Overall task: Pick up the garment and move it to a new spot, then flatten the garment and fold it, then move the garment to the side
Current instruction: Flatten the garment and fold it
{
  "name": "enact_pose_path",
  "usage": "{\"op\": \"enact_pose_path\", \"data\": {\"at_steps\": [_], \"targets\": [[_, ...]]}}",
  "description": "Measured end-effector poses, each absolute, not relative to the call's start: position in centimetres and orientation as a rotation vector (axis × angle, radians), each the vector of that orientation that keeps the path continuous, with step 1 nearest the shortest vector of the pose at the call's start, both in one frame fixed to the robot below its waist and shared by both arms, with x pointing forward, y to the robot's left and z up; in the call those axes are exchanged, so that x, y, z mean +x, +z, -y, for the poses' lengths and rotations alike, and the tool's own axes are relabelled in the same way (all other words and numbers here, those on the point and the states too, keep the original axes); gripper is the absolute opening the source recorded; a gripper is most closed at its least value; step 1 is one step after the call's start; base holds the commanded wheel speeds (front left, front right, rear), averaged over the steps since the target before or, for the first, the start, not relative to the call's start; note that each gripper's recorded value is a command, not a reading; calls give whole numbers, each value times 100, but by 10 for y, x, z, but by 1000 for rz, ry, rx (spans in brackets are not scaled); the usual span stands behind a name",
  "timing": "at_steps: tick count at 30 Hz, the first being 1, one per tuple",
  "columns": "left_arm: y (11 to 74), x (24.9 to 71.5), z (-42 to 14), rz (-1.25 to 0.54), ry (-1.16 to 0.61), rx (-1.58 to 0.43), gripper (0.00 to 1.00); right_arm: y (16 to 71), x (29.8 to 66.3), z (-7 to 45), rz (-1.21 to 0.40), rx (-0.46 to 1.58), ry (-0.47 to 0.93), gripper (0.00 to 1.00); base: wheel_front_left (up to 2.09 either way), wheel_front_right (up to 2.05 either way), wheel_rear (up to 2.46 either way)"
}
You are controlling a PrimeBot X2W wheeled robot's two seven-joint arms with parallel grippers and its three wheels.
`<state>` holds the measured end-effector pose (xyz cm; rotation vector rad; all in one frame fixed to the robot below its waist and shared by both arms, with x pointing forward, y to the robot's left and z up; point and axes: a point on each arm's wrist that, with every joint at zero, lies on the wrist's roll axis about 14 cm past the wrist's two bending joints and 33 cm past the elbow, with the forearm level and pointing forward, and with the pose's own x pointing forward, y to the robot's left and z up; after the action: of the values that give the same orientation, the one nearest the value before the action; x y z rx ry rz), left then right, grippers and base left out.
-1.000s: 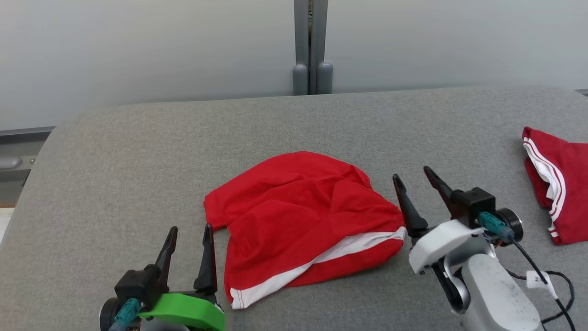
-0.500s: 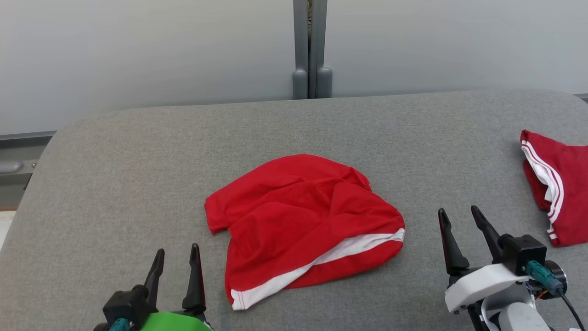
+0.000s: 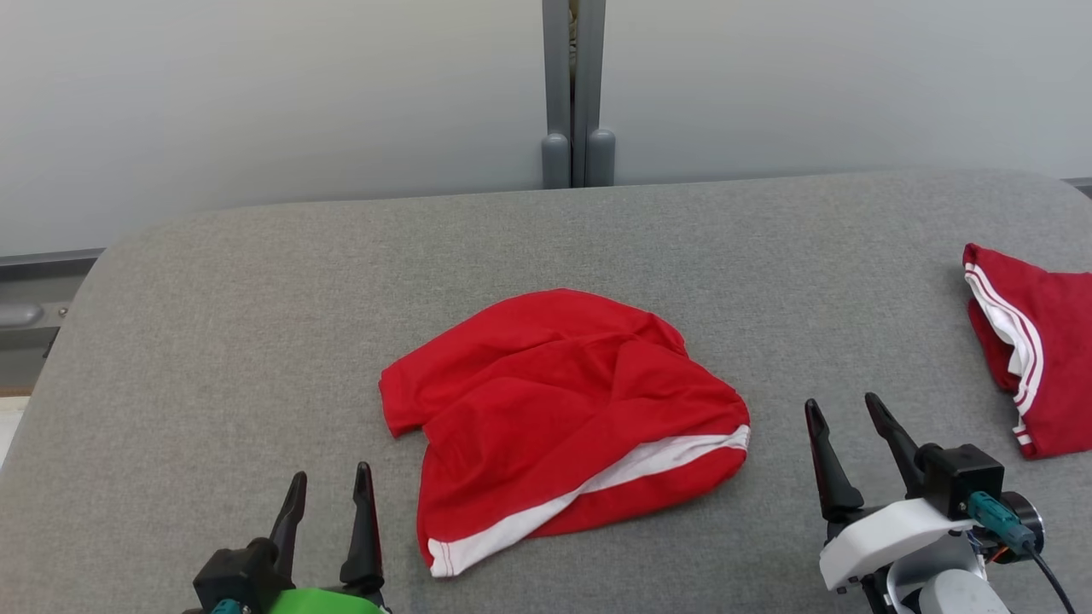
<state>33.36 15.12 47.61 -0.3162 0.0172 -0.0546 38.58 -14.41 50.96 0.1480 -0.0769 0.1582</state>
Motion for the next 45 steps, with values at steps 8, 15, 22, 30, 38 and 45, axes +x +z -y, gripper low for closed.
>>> {"op": "enact_pose_path", "data": {"at_steps": [8, 15, 22, 30, 38, 45], "targets": [[474, 333, -151, -24, -54, -316, 100, 505, 386, 140, 63, 143, 169, 100, 0, 0, 0], [472, 333, -150, -31, -55, -314, 100, 505, 386, 141, 62, 144, 166, 100, 0, 0, 0], [454, 328, -136, -100, -108, -290, 100, 505, 387, 145, 65, 144, 156, 100, 0, 0, 0], [419, 311, -99, -304, -258, -264, 100, 502, 388, 147, 56, 144, 150, 100, 0, 0, 0], [400, 304, -86, -410, -314, -275, 100, 498, 385, 148, 44, 144, 146, 100, 0, 0, 0], [394, 307, -78, -431, -341, -274, 100, 492, 383, 156, 27, 141, 123, 100, 0, 0, 0]]}}
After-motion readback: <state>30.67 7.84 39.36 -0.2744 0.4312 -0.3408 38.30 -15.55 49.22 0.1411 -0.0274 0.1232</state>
